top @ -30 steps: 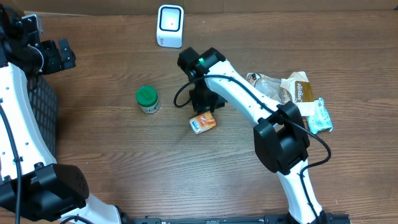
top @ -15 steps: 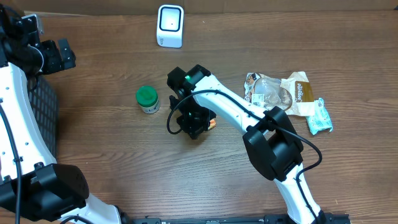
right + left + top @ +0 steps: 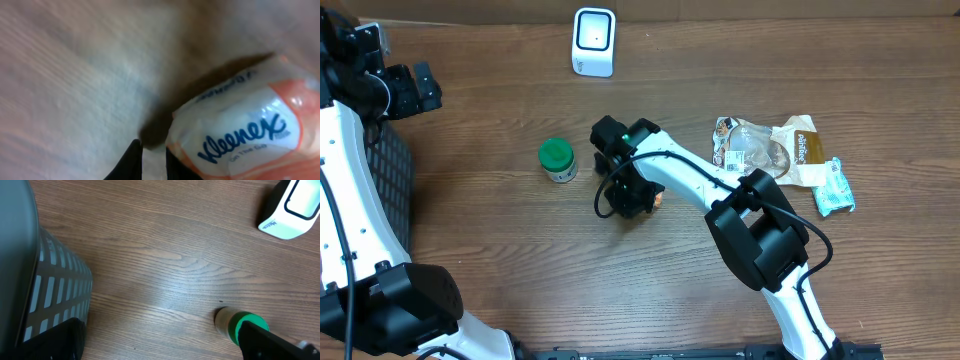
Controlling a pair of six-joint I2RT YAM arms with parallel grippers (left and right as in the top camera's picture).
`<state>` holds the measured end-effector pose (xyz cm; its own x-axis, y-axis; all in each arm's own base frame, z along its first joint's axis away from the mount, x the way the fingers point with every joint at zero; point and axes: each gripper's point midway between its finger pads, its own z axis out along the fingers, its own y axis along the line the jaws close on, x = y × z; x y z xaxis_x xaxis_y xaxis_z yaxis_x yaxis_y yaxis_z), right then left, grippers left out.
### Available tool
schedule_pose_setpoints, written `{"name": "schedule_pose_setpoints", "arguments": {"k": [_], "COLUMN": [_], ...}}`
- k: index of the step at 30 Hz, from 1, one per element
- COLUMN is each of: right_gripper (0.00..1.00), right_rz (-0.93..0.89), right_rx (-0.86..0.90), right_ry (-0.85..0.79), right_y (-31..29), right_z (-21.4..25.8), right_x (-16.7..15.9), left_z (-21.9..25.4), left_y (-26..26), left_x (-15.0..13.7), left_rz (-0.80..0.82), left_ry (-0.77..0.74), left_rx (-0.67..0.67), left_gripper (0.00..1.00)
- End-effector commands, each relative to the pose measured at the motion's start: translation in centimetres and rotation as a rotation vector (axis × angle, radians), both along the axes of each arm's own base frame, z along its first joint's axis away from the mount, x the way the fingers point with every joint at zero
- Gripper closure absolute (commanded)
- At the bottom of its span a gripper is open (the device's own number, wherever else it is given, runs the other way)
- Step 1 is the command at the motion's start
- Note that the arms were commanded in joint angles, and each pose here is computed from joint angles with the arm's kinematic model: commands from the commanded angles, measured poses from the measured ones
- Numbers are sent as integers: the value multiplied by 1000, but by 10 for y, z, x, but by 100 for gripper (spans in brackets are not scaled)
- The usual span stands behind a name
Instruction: Scan the item barcode
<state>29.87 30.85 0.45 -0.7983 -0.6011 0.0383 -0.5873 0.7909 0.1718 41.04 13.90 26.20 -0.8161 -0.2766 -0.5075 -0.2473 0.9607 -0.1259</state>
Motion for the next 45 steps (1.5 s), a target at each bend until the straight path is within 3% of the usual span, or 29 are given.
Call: {"name": "schedule_pose_setpoints", "arguments": {"k": [1,6,11,14,18,25,34,45], "right_gripper": [79,78,84,83,79,60,61,63], "right_rz": [-232,-432,-473,-499,-561,-718,-835,-889], "right_rx": [74,136,292,386,372,228,205,155], "right_ry": [-105,-173,-53,-70,-76,67,126,179], "right_y": [13,9,6,-8,-38,-69,-74,-62], "right_z": [24,29,64,110,136,88,20,1], "right_x": [40,81,86,94,93,65,44,26], "left_z": [0,0,0,0,0,0,0,0], "left_y": [-2,-2,-2,-2,-2,-2,-2,-2], "left_x": [3,3,3,3,3,3,3,3], "left_rz": [-30,-30,-30,-30,-30,-30,-30,-30], "left_ry": [-2,-1,-1,-1,-2,-1,-1,-1], "left_rx": [15,15,15,15,15,15,15,15], "left_gripper": [0,0,1,1,0,0,1,0]}}
